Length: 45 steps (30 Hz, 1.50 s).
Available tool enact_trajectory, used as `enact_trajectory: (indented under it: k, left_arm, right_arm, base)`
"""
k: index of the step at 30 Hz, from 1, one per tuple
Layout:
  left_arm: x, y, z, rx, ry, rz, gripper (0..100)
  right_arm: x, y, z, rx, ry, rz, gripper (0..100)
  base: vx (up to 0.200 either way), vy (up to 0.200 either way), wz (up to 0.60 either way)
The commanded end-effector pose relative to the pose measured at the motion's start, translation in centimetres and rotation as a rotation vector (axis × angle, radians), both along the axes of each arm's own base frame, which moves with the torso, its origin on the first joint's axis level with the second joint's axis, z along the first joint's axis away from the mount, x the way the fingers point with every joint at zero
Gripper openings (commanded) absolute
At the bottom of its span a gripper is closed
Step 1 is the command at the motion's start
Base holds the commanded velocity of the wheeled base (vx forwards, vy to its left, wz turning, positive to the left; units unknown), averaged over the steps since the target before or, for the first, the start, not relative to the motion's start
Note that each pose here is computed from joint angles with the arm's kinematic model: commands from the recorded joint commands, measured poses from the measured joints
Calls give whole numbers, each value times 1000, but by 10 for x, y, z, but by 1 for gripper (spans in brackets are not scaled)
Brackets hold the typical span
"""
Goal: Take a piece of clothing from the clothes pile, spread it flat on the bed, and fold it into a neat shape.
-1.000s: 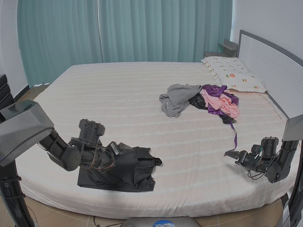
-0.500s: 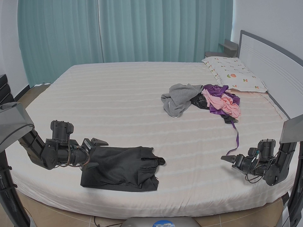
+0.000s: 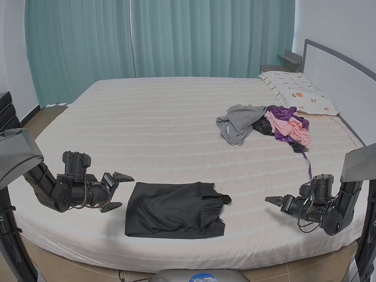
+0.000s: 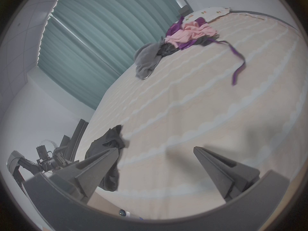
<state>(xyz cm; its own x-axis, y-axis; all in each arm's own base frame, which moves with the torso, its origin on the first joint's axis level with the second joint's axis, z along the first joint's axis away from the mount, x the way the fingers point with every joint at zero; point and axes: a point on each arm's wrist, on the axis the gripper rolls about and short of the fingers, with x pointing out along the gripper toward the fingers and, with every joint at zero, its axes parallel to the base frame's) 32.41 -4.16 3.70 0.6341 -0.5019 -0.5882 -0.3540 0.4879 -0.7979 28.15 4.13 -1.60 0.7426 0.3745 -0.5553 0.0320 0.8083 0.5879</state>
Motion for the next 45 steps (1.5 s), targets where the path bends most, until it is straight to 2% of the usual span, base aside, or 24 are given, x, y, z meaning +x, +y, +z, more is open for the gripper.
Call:
enact_trajectory:
  k: [1, 10, 12, 18, 32, 38, 45]
  left_arm:
    - [0, -1, -2, 3, 4, -5, 100]
    - [0, -1, -2, 5, 3, -1, 100]
    - [0, -2, -2, 8, 4, -1, 100]
    - [1, -2, -4, 14, 7, -1, 100]
    - [0, -5, -6, 23, 12, -5, 100]
    - [0, -6, -7, 38, 3, -18, 100]
    - [-1, -6, -7, 48, 3, -22, 100]
  right_arm:
    - [-5, 19, 4, -4, -5, 39, 100]
    - [-10, 55, 3, -63, -30, 78, 100]
    - [-7, 66, 1, -78, -41, 90, 100]
    - [6, 74, 6, -95, -81, 66, 100]
    - [-2, 70, -9, -175, 32, 47, 100]
    - [-12, 43, -8, -274, 48, 47, 100]
    - [-15, 18, 6, -346, 30, 33, 100]
  base:
    - [0, 200, 0]
    - [0, 200, 0]
    - [0, 0, 0]
    - [0, 0, 0]
    - [0, 0, 0]
    - [0, 0, 0]
    - [0, 0, 0]
